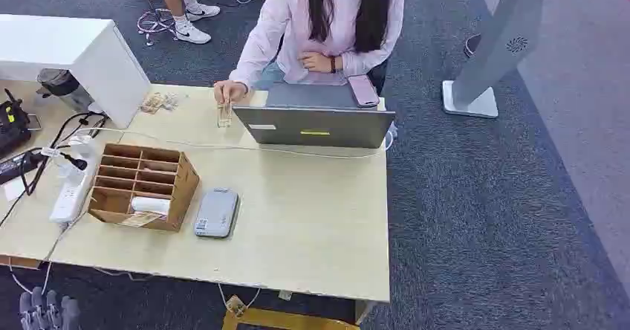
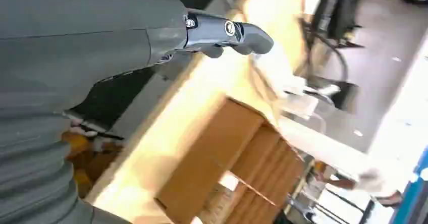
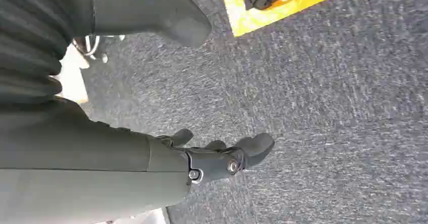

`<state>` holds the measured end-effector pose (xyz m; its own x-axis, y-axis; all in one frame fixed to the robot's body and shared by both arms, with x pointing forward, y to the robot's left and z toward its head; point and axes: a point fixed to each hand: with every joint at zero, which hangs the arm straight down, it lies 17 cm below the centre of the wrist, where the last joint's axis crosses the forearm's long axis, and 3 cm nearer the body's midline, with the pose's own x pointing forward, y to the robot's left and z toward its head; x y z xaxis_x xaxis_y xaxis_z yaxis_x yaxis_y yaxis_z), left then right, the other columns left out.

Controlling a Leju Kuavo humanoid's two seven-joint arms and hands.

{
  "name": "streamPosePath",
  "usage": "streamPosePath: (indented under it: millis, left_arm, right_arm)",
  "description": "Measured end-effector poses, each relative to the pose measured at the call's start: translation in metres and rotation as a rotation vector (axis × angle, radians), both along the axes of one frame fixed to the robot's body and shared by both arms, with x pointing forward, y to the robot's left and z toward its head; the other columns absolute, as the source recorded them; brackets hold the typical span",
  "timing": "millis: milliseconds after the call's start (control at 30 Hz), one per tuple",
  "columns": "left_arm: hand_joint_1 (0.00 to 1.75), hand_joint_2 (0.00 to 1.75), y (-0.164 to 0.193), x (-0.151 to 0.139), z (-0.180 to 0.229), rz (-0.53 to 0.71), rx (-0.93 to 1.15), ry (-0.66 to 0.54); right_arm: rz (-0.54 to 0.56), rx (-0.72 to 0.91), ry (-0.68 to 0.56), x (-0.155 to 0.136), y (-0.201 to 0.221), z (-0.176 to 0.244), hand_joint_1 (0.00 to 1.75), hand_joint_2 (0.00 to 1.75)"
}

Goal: Pass the card to the sensor for recognition and then transmit it.

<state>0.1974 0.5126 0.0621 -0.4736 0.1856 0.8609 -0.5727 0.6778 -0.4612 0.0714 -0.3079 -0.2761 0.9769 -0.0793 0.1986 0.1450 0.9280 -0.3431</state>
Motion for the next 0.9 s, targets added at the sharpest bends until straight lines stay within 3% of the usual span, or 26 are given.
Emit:
streamPosePath:
  millis: [133, 267, 900]
  left_arm:
    - [0.0, 1.75, 0.005, 0.004, 0.037, -0.012, 0.112, -0.054]
    - [0.0, 1.75, -0.003, 0.023, 0.059, -0.047, 0.226, -0.023]
    - [0.0, 1.75, -0.032, 0.173, 0.093, -0.19, 0.615, 0.283]
  right_arm:
    - [0.03, -0.001, 0.015, -0.002, 0.002, -0.001, 0.0, 1.75]
    - [0.065, 0.001, 0.022, -0.003, 0.006, -0.001, 0.0, 1.75]
    - [0.208, 0.039, 0.026, 0.004, 0.025, -0.002, 0.0, 1.75]
